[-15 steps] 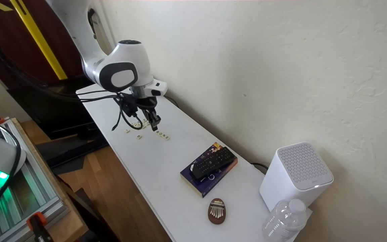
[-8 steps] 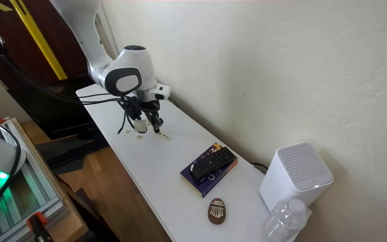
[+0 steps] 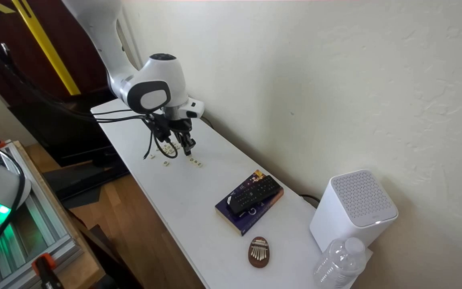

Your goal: Replace the z tile letter with the l tile letter

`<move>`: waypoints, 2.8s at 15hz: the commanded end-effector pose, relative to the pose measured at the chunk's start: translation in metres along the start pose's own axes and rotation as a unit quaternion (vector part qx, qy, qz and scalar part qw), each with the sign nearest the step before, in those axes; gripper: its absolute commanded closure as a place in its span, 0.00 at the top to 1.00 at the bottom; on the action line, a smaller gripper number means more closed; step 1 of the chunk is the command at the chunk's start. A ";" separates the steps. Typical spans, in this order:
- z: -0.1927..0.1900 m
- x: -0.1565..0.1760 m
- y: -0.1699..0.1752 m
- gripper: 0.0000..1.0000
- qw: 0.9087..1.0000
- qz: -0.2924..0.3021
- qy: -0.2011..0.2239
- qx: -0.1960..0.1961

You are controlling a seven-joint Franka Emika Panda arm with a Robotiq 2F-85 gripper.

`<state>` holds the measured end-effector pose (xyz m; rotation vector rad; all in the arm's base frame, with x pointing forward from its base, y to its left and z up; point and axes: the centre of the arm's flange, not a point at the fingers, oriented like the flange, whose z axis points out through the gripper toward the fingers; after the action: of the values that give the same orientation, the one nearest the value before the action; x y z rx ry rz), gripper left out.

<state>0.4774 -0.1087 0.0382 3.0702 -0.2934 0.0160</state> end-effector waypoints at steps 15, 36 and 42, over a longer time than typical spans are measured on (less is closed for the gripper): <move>-0.013 0.013 -0.034 0.00 0.999 -0.023 0.021 0.029; -0.025 -0.046 -0.071 0.00 0.987 -0.129 -0.093 0.024; -0.016 -0.048 -0.081 0.00 0.985 -0.146 -0.091 0.029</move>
<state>0.4479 -0.0215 0.0524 3.1372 0.1253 -0.2673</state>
